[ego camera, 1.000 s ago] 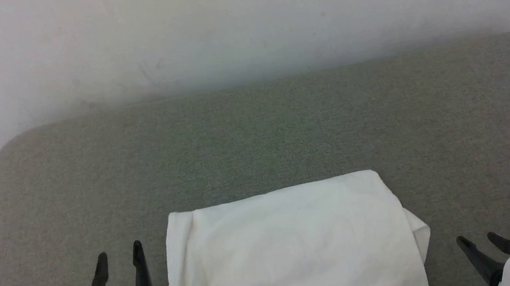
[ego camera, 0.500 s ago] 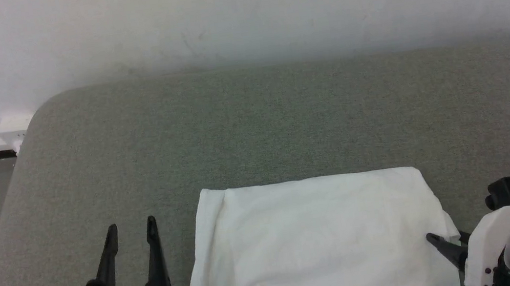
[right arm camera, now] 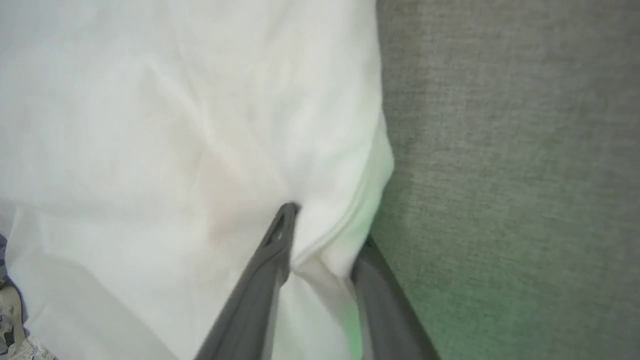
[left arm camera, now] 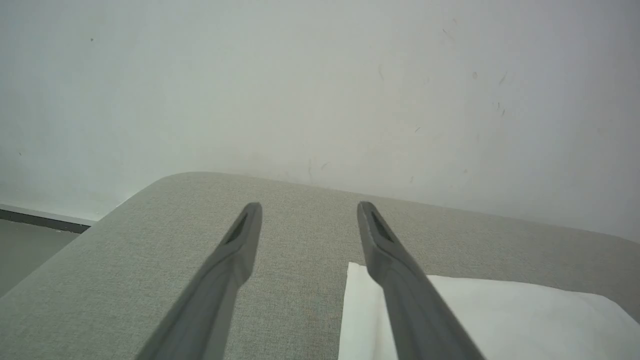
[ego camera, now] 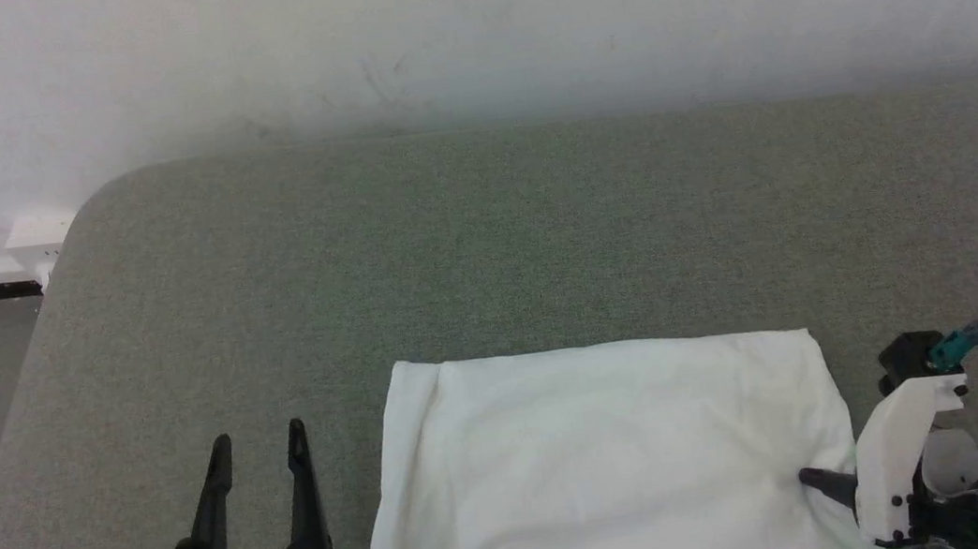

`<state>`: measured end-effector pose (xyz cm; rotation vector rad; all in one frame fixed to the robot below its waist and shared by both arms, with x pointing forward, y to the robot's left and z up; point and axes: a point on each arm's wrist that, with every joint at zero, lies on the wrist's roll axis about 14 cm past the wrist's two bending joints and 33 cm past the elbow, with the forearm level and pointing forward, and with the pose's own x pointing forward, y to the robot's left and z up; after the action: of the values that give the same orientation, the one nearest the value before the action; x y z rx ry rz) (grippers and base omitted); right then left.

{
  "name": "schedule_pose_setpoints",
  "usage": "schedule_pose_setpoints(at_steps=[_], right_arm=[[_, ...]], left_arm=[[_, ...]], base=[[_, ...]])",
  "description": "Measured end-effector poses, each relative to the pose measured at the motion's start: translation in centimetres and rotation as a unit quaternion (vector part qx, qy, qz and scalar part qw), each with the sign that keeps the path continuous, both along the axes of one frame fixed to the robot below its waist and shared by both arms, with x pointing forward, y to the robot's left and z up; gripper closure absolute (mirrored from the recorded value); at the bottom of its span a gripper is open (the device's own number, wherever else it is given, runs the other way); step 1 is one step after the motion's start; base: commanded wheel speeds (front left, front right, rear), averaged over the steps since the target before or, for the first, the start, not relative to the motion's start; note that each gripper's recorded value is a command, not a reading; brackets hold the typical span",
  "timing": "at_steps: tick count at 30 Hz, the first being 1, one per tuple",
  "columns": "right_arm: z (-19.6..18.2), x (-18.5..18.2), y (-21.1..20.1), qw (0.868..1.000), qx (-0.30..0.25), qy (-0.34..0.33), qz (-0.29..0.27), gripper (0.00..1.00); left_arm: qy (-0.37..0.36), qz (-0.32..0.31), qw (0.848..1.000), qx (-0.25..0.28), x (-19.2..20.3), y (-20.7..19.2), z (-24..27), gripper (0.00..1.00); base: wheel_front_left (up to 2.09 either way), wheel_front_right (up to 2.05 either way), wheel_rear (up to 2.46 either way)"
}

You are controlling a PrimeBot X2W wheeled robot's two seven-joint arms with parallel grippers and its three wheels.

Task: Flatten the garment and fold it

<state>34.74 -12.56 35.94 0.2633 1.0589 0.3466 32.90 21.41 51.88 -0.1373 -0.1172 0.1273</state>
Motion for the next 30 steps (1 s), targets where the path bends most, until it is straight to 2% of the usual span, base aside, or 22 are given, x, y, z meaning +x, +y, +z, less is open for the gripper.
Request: schedule_pose_setpoints(at_steps=[5,11,18,24,26,30], right_arm=[[0.3,-0.2,0.5,1.000,0.005,-0.003,0.004,1.00],[1.9,1.2,-1.0,0.998,-0.004,-0.056,-0.014,1.00],[3.6,2.4,-8.5,0.991,-0.060,-0.090,-0.080,1.00],[4.3,0.6,-14.2,0.983,-0.104,-0.079,-0.129,1.00],[4.6,0.0,-14.2,0.984,-0.103,-0.074,-0.129,1.00],[5.9,-0.1,-10.7,0.991,-0.043,-0.070,-0.110,1.00]], left_arm=[[-0.002,0.000,1.000,0.001,-0.1,0.0,0.1,0.00],[-0.004,-0.009,1.000,0.005,0.5,-0.4,0.2,0.00],[-0.002,-0.030,1.000,0.005,1.4,-1.8,0.1,0.00],[-0.002,-0.046,0.999,0.002,1.9,-2.9,0.0,0.00],[-0.003,-0.050,0.999,0.002,2.0,-3.1,0.0,0.00],[-0.005,-0.053,0.999,0.001,1.9,-3.4,0.1,0.00]], base=[[0.00,0.00,0.00],[0.00,0.00,0.00],[0.00,0.00,0.00],[0.00,0.00,0.00],[0.00,0.00,0.00],[0.00,0.00,0.00]])
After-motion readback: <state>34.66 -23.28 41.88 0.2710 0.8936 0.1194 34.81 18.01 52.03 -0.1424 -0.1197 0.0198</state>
